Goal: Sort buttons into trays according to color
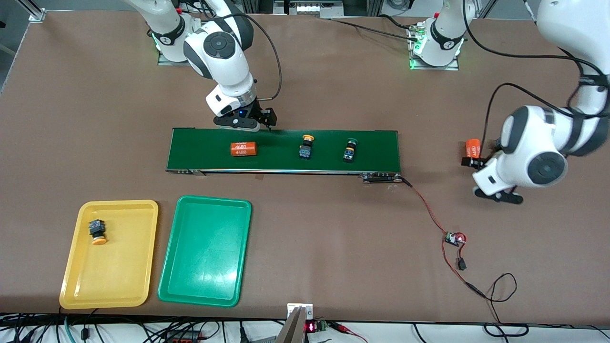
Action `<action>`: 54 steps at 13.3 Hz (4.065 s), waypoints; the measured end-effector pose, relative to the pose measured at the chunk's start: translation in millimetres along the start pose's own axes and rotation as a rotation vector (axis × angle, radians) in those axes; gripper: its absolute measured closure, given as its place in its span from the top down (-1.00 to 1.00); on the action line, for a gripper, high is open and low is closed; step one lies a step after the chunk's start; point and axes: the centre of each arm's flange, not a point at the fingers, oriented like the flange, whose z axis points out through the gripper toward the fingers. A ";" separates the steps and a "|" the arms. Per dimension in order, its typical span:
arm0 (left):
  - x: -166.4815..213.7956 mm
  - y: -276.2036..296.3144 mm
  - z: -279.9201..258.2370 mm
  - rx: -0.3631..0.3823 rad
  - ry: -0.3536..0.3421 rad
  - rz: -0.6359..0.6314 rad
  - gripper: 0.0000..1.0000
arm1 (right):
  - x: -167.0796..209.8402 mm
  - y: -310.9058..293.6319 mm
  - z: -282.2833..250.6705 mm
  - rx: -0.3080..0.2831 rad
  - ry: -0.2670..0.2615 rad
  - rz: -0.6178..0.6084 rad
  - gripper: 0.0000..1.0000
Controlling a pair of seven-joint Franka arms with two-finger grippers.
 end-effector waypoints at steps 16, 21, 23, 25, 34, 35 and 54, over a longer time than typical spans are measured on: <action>-42.0 -13.5 106.6 -0.042 0.164 -0.017 0.00 | 32.3 -16.3 28.7 0.000 -0.004 -0.024 1.00; 0.8 83.3 -43.2 -0.012 0.064 0.185 0.00 | 39.2 -22.8 17.5 -0.065 -0.037 -0.025 1.00; -3.5 135.0 -84.6 0.000 0.048 0.275 0.00 | 40.4 -26.1 18.2 -0.068 -0.042 -0.027 1.00; -7.7 170.7 -93.4 0.005 0.055 0.387 0.00 | 38.8 -31.7 25.4 -0.067 -0.053 -0.028 1.00; 10.9 286.1 -75.4 0.008 0.337 1.256 0.00 | 40.6 -43.1 63.0 -0.089 -0.080 -0.026 1.00; 12.6 295.7 -66.2 0.020 0.368 1.327 0.00 | 40.4 -42.8 65.0 -0.091 -0.083 -0.026 1.00; 14.0 53.2 -50.8 0.011 0.251 0.726 1.00 | 244.3 130.1 -12.6 -0.219 -0.036 -0.174 -0.21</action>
